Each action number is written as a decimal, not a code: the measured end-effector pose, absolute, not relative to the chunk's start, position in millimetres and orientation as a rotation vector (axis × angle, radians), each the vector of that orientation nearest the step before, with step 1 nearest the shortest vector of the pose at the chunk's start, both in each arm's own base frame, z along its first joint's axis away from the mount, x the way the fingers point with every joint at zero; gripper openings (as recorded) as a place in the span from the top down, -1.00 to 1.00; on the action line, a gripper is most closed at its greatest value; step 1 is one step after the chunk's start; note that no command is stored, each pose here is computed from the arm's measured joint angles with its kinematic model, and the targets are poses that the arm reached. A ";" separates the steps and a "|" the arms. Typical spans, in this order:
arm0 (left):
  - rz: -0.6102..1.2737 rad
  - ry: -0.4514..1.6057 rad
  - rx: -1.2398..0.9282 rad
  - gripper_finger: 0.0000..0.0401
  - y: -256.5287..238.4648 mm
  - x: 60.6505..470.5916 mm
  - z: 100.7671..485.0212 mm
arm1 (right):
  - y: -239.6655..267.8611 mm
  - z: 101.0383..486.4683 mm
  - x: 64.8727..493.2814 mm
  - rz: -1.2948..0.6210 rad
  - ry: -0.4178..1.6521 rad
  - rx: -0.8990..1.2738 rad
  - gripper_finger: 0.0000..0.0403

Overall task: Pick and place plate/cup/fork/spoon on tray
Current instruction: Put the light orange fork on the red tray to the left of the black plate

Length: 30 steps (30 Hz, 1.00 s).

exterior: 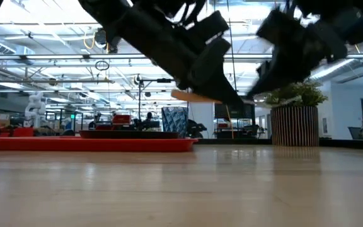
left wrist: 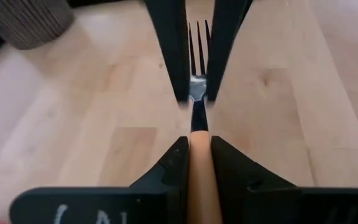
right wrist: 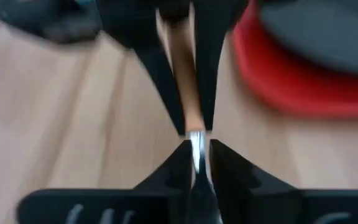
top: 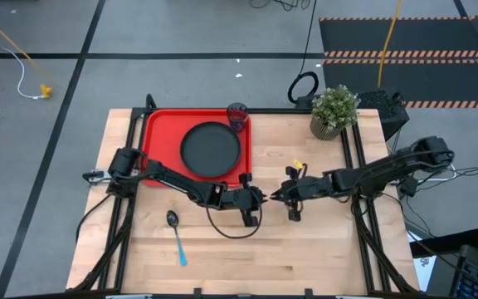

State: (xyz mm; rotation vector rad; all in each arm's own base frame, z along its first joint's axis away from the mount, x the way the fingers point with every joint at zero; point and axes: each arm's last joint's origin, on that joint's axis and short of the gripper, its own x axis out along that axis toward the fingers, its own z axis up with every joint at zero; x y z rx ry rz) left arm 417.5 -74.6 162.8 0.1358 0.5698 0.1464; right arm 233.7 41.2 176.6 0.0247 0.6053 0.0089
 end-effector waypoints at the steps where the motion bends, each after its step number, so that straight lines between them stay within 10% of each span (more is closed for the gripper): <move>1: 0.154 0.570 0.142 0.75 -75.9 414.9 168.3 | 41.1 183.6 231.7 0.011 0.573 0.030 0.67; 12: 0.250 0.451 0.222 0.75 -93.2 381.8 243.7 | 44.0 238.8 194.6 0.044 0.335 0.036 0.14; 30: 0.513 0.350 0.205 0.75 -113.7 325.7 299.7 | 45.6 215.3 179.7 0.059 0.159 0.102 0.08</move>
